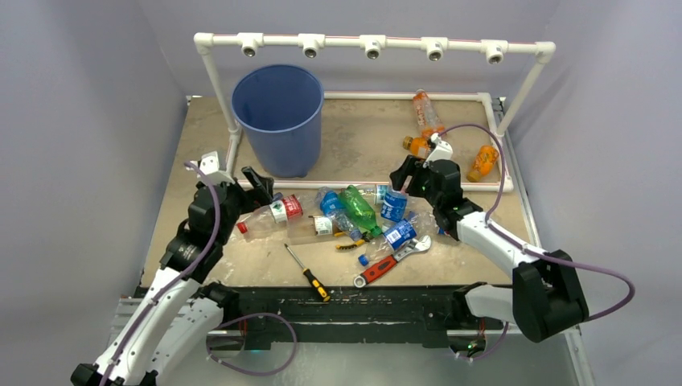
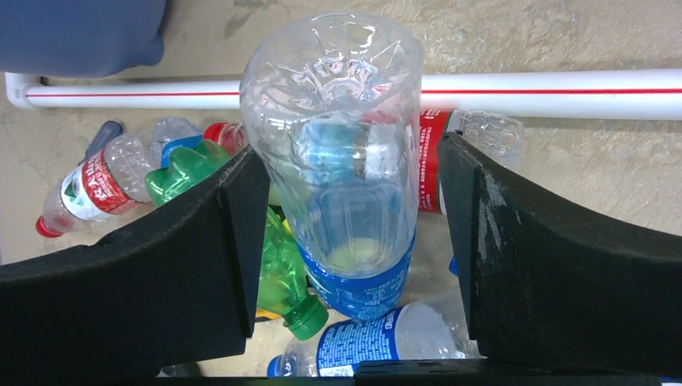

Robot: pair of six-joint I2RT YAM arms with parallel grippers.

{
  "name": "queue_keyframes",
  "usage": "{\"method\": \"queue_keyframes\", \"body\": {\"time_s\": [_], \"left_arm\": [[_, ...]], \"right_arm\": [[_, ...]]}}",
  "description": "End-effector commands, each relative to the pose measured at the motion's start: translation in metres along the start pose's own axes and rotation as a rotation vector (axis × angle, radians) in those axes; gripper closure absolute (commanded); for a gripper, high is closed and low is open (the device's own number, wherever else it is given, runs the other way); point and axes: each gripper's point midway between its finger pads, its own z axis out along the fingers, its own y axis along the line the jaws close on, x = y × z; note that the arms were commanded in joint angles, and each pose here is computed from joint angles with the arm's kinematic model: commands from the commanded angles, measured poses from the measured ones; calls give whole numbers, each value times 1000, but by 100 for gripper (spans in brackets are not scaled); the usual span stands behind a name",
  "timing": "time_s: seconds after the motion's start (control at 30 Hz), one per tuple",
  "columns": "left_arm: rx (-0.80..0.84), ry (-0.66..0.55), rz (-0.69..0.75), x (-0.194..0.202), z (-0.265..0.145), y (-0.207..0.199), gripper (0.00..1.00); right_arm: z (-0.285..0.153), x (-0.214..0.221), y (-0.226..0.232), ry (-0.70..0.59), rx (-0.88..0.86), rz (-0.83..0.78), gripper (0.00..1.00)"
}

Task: Put the plastic bottles in the bin
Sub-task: Pick up the plastic bottle at the center of the board.

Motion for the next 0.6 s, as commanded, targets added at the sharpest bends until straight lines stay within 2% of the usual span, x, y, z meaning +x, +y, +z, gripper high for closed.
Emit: {"method": "queue_keyframes", "body": {"time_s": [0.0,0.27,0.43,0.57], "left_arm": [[63,-77,-6,-20,-10,-11,5],[85,-91,-19,-22,-13,-13,6],[102,-61,-12,-16,-10,-17,7],[114,-57,-11,-15,-9,-19,8]], "right_arm": [[6,-25,17,-66,-55,14,26],[13,-17,15,-36,-52,10,31],[14,-19,17,-42,-60,14,50],[5,-29,21,-71,-70,16,57]]}}
